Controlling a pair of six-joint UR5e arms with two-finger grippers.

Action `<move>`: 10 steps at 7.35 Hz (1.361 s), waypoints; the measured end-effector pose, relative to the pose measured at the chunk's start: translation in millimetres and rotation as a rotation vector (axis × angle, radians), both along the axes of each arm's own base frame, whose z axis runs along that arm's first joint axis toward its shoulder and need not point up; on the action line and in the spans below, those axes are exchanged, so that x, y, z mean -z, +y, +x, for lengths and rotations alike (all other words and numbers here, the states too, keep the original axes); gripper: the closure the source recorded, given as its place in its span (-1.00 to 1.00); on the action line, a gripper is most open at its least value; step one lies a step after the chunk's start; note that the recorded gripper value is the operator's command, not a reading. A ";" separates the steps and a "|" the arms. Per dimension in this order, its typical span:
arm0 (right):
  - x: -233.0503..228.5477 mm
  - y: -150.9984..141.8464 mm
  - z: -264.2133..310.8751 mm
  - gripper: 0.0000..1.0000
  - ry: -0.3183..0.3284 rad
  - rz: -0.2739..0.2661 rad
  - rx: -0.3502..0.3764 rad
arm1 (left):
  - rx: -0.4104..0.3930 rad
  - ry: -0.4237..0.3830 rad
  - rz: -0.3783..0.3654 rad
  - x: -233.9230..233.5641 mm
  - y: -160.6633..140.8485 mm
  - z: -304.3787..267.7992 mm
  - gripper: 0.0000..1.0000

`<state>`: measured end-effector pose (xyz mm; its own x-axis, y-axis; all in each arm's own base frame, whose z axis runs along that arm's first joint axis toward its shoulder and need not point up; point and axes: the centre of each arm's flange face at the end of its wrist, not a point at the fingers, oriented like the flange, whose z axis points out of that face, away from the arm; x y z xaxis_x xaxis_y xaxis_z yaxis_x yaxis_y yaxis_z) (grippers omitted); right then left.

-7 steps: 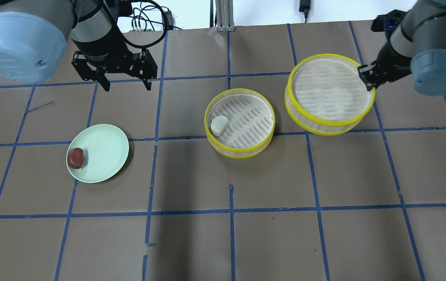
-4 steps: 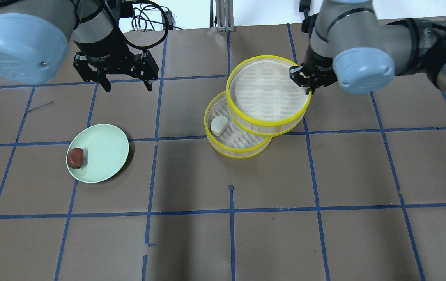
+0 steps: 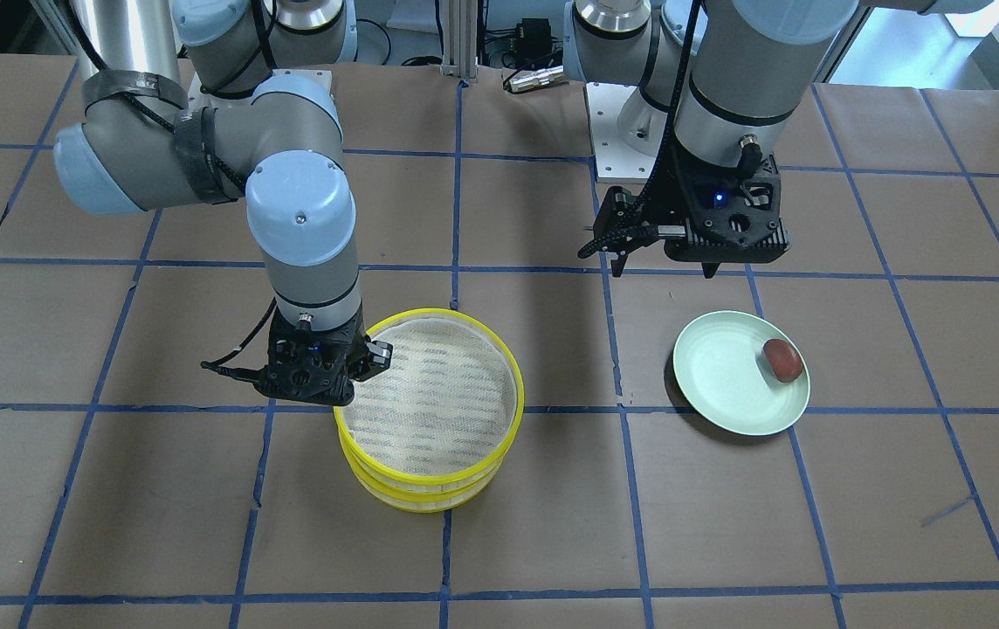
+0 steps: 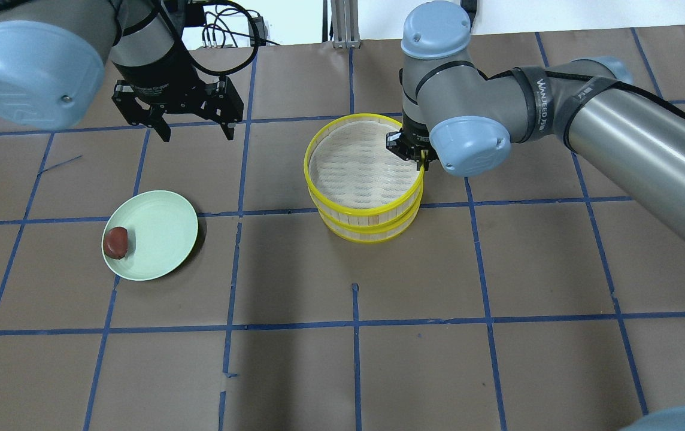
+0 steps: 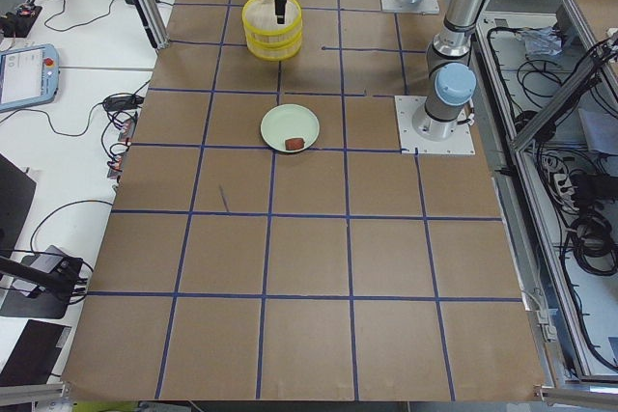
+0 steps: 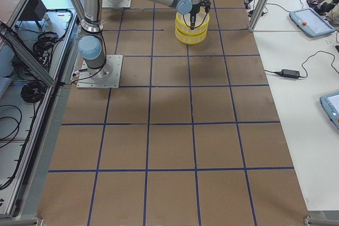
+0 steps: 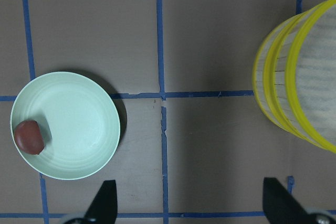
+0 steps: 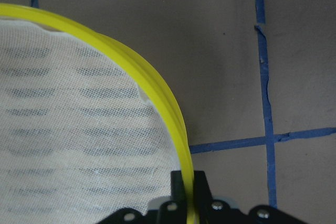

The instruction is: Stack buns with steamer

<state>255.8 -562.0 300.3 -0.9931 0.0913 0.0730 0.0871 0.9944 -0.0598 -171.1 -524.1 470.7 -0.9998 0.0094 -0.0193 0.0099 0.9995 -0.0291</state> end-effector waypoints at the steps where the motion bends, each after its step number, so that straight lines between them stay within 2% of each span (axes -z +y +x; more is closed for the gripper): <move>1: 2.5 1.8 1.4 0.94 0.005 0.005 -0.002 | 0.000 0.000 -0.001 -0.3 -0.1 0.0 -0.94; 4: 5.3 2.2 -1.2 0.92 0.037 0.006 -0.011 | 0.000 -0.001 -0.002 -0.5 -0.1 0.1 -0.94; 9: 7.0 -3.6 -2.0 0.88 0.037 -0.013 -0.015 | 0.000 -0.002 -0.002 -0.5 -0.2 0.2 -0.94; 10: 8.0 -3.3 -2.4 0.79 0.037 -0.012 -0.015 | 0.000 -0.002 -0.002 -0.5 -0.2 0.2 -0.94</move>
<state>253.4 -565.3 292.4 -0.9910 0.0775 0.1091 0.0696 0.9948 -0.0749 -171.0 -524.2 471.2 -0.9997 0.0093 -0.0213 0.0100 0.9995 -0.0312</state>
